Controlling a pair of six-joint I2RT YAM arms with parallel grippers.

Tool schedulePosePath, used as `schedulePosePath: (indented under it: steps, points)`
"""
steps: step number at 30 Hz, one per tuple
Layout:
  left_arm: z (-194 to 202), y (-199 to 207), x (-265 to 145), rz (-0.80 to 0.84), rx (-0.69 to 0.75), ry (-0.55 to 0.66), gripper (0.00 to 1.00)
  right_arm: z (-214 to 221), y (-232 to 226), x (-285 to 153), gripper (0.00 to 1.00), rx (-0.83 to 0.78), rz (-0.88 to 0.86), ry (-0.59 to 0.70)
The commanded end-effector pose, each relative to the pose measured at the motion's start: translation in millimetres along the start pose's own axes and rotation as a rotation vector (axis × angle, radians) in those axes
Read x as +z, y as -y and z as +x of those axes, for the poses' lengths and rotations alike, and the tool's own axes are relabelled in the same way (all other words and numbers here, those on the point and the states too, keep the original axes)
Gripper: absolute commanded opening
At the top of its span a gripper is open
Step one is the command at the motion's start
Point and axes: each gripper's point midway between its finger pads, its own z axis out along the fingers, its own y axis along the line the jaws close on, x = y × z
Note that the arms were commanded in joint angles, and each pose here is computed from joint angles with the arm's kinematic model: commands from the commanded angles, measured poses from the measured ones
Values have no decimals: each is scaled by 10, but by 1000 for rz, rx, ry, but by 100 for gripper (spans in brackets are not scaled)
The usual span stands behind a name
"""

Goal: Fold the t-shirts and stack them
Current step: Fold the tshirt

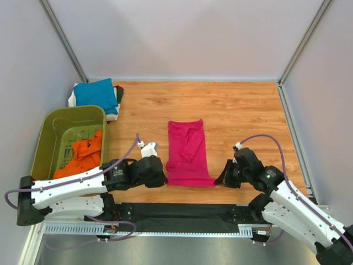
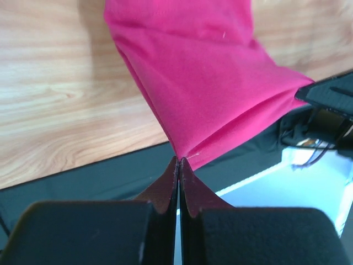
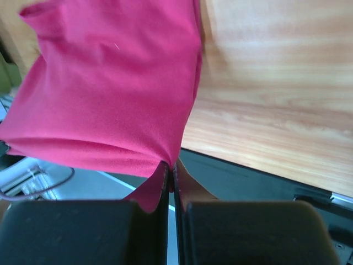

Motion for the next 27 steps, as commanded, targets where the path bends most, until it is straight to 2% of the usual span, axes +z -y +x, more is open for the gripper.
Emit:
schedulePosePath:
  steps: [1, 2, 6, 13, 16, 27]
  points:
    - [-278, -402, -178, -196, 8, 88, 0, -362, 29, -120, 0, -57, 161, 111]
    - [-379, -395, -187, -201, -10, 109, 0, -511, -159, -212, 0, -79, 136, 153]
    - [-709, -340, -197, -239, -12, 170, 0, -1016, -313, -285, 0, -142, 214, 317]
    - [-1141, -346, -110, -257, -58, 235, 0, -1446, -672, -1, 0, -221, 224, 314]
    - [-1334, -331, -91, -251, -54, 267, 0, -1617, -829, 16, 0, -238, 208, 352]
    - [-1797, -248, 146, -243, -52, 294, 0, -2086, -972, 44, 0, -207, 245, 424]
